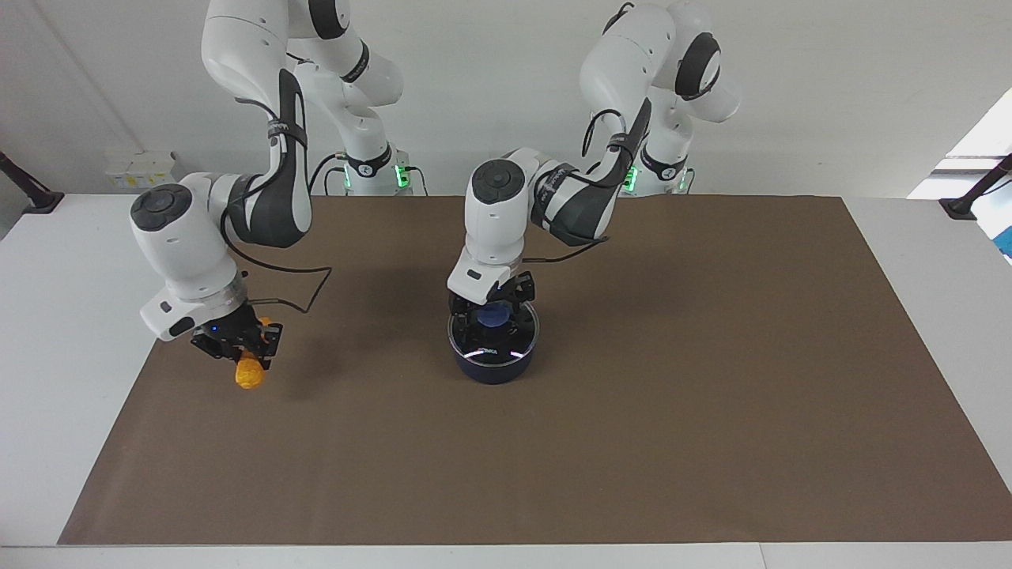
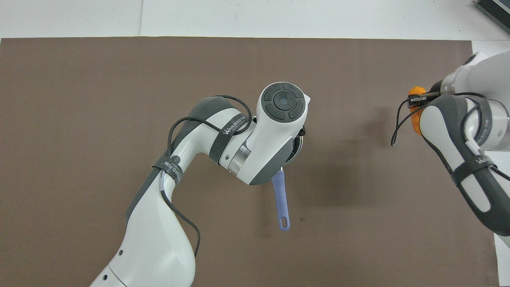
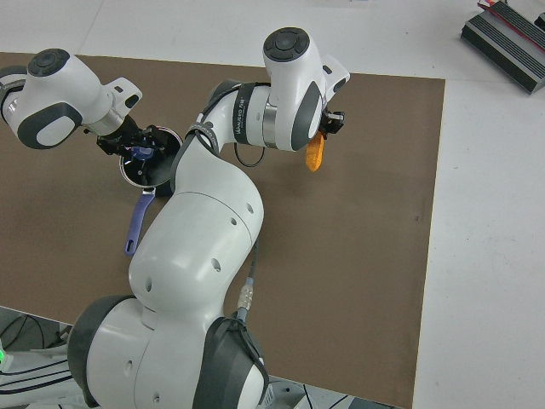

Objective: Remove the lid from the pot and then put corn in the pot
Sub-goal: 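Grasp the lid with the left gripper while the right gripper grasps the corn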

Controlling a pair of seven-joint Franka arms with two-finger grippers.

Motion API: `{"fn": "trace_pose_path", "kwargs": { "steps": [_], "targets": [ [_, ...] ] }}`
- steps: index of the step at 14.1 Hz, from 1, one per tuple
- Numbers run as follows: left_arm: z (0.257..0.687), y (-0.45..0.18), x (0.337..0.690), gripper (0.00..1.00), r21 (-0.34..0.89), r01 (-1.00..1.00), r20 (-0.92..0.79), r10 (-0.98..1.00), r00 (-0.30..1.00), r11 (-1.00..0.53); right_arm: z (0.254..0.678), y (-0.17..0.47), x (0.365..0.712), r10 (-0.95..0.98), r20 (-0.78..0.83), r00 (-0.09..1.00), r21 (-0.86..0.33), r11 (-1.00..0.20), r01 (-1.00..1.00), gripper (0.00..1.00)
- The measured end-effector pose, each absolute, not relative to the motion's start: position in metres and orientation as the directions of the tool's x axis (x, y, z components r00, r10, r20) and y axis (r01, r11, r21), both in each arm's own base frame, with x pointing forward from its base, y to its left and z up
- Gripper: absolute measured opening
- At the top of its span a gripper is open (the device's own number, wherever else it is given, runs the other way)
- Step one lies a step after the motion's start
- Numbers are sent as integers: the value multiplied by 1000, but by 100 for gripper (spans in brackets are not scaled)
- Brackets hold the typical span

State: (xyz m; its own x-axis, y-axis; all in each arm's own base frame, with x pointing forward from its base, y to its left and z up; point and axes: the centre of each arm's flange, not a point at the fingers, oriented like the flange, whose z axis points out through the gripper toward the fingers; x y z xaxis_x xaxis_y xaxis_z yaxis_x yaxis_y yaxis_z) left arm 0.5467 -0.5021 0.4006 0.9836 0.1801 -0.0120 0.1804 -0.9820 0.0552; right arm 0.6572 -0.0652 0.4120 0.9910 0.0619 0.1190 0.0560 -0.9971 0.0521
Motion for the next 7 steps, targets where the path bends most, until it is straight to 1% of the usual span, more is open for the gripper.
{"fn": "trace_pose_path", "kwargs": {
  "steps": [3,4,5,6,7],
  "targets": [
    [404,-502,548,100,54,179,-3,179,984,-982,440,-62,647,64,110,992,48,-997,59,37],
    [404,-501,548,92,50,177,1,177,984,-983,446,-62,645,64,111,992,47,-997,59,37],
    [405,-501,548,92,49,176,3,176,984,-983,450,-62,643,63,112,992,47,-997,58,37],
    [405,-501,548,84,48,176,3,176,984,-983,451,-62,643,63,114,991,47,-997,58,37],
    [405,-502,548,72,48,175,3,176,984,-983,451,-61,643,64,113,992,46,-997,59,37]
  ]
}}
